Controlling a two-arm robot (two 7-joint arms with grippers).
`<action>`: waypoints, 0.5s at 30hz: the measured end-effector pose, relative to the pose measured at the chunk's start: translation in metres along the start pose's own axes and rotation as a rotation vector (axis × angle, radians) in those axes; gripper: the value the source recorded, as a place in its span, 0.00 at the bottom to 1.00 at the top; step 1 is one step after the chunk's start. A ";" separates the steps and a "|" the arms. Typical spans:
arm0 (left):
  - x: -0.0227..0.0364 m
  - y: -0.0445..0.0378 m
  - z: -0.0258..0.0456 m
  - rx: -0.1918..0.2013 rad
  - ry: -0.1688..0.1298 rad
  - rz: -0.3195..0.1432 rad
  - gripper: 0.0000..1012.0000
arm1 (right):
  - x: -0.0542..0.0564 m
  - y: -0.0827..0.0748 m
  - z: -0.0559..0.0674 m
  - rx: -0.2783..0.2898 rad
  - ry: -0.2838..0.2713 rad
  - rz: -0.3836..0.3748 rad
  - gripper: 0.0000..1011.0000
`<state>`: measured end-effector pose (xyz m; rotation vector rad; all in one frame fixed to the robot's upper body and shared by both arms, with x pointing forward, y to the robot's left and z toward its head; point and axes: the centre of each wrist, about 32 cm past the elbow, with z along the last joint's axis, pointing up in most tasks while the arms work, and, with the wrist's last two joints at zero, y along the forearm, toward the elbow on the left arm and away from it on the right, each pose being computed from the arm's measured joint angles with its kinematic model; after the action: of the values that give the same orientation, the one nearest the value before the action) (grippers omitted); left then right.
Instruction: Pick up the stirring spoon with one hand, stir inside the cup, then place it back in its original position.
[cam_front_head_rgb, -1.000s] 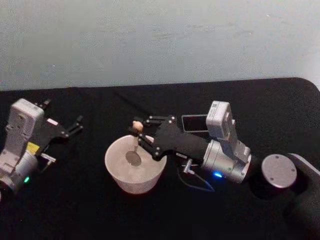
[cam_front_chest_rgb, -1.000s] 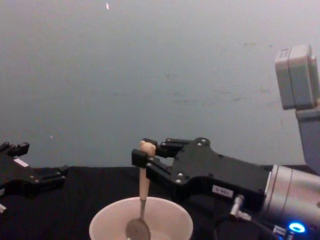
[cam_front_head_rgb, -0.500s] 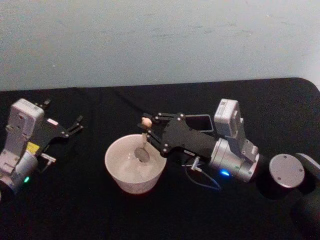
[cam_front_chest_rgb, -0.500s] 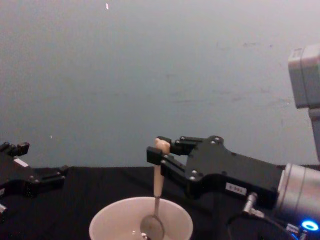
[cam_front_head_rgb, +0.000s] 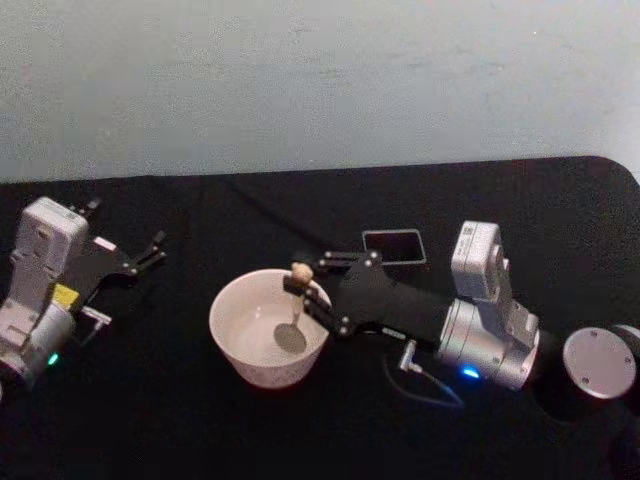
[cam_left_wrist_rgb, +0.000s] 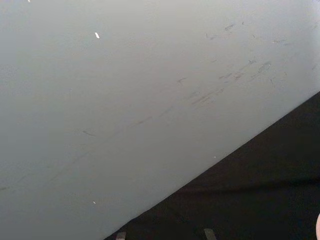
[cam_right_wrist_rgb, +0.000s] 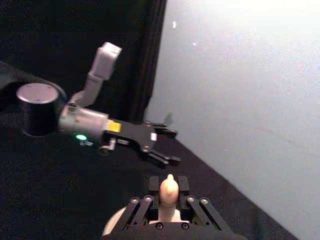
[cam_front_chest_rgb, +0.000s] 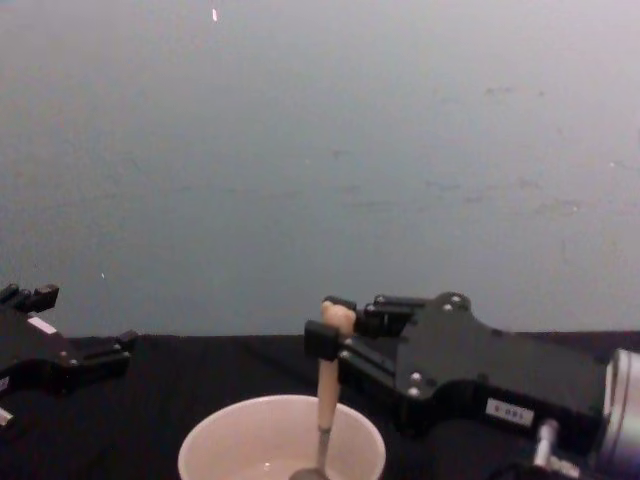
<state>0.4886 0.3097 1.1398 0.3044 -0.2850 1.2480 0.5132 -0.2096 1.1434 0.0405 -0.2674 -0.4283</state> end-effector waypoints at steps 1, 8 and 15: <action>0.0000 0.0000 0.0000 0.000 0.000 0.000 0.99 | -0.001 0.000 0.000 0.001 0.002 0.006 0.21; 0.0000 0.0000 0.0000 0.000 0.000 0.000 0.99 | -0.012 0.010 -0.001 0.013 0.021 0.048 0.21; 0.0000 0.0000 0.0000 0.000 0.000 0.000 0.99 | -0.007 0.025 -0.004 0.023 0.019 0.026 0.21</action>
<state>0.4886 0.3097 1.1398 0.3044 -0.2850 1.2480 0.5179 -0.1836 1.1403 0.0640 -0.2542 -0.3991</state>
